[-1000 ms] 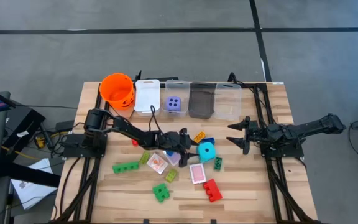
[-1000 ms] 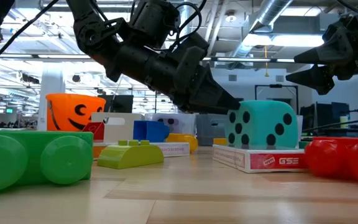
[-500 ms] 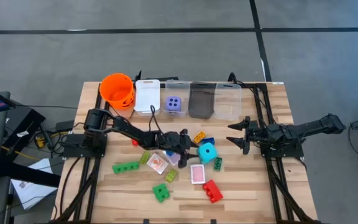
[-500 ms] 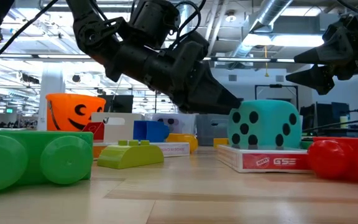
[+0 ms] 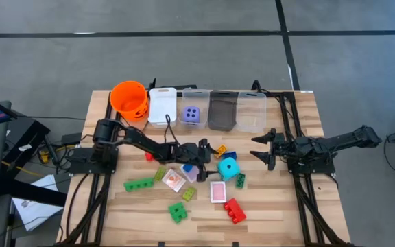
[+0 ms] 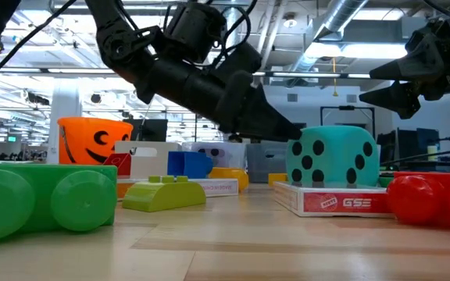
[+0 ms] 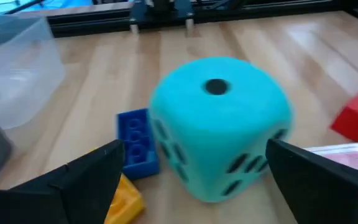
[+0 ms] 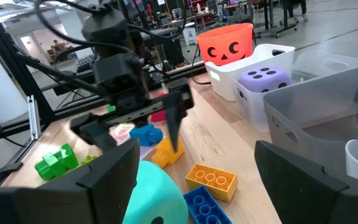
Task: Pick & Place Toys
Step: Put the blue dice into the left transparent bin, then put the left blue game piece into the white bin
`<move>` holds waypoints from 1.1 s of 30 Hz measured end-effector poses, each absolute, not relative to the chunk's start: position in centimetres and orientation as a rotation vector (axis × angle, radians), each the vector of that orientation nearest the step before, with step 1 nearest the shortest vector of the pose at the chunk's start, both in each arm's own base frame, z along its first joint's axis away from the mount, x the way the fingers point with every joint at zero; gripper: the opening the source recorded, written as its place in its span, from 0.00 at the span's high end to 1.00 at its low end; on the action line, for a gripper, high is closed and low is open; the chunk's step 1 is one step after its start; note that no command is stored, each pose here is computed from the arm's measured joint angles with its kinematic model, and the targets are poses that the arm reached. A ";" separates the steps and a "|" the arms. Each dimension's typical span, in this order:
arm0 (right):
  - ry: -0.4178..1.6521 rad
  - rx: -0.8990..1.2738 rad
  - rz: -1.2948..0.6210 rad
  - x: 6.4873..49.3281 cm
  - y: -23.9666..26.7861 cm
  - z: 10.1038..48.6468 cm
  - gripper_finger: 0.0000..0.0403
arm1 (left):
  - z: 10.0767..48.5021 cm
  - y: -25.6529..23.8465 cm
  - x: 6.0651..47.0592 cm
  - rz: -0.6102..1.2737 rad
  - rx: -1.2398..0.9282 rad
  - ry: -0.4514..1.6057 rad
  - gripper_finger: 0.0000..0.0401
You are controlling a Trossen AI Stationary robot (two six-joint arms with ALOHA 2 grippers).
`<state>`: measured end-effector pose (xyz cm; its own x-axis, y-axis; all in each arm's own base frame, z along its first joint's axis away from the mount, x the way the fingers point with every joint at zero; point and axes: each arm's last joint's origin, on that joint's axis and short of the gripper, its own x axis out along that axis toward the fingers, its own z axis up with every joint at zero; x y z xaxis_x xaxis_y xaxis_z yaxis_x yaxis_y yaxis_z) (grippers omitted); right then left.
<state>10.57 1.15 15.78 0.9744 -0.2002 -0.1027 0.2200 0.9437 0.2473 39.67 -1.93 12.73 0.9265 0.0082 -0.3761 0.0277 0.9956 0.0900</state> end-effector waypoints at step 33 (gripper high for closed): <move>0.076 0.260 -0.215 10.6 1.2 15.8 0.23 | 21.3 -2.0 31.2 0.251 -0.545 0.837 0.07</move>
